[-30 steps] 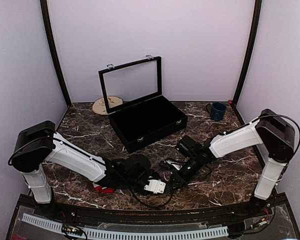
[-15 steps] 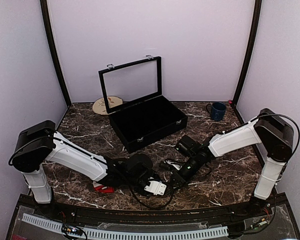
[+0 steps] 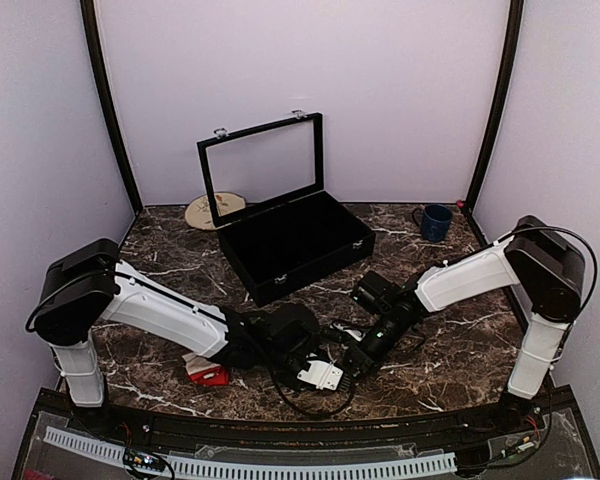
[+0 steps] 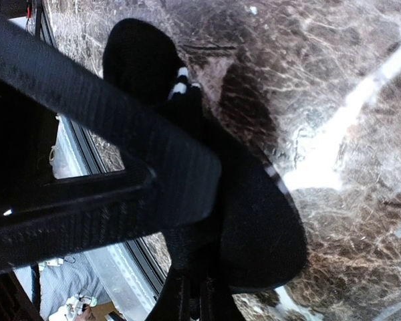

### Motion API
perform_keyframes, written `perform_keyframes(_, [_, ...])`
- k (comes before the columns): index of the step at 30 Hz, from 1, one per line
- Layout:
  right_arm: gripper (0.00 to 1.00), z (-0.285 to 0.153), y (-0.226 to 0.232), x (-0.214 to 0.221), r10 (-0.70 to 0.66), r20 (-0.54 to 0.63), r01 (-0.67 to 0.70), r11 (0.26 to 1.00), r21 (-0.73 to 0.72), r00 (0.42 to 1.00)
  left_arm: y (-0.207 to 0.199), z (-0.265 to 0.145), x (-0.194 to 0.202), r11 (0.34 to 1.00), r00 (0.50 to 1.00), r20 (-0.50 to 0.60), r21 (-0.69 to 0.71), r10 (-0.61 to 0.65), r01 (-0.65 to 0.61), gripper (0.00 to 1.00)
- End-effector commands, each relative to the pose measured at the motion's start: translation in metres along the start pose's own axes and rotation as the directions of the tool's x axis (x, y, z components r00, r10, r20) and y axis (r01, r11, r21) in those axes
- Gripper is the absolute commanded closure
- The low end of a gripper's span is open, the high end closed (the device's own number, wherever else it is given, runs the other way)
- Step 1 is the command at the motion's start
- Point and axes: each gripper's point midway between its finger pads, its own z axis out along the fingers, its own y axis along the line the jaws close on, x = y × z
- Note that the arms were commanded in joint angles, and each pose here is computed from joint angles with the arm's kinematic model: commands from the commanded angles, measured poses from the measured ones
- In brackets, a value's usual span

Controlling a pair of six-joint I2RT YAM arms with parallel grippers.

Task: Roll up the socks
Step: Roll the sock at the center of the board.

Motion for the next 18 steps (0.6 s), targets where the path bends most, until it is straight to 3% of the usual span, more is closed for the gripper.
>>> perform_keyframes(1, [1.0, 0.004, -0.029, 0.024, 0.093, -0.076, -0.086, 0.992, 0.093, 0.993, -0.073, 0.009, 0.03, 0.96, 0.996, -0.09, 0.28, 0.01, 0.016, 0.68])
perform_keyframes(10, [1.0, -0.005, -0.036, 0.021, 0.107, -0.053, -0.1, 0.988, 0.115, 0.993, -0.108, 0.004, 0.024, 0.858, 0.99, -0.121, 0.498, -0.069, 0.121, 0.76])
perform_keyframes(18, [0.92, -0.006, -0.038, 0.018, 0.101, -0.061, -0.093, 0.988, 0.123, 0.993, -0.124, -0.003, 0.017, 0.777, 0.98, -0.147, 0.598, -0.135, 0.197, 0.84])
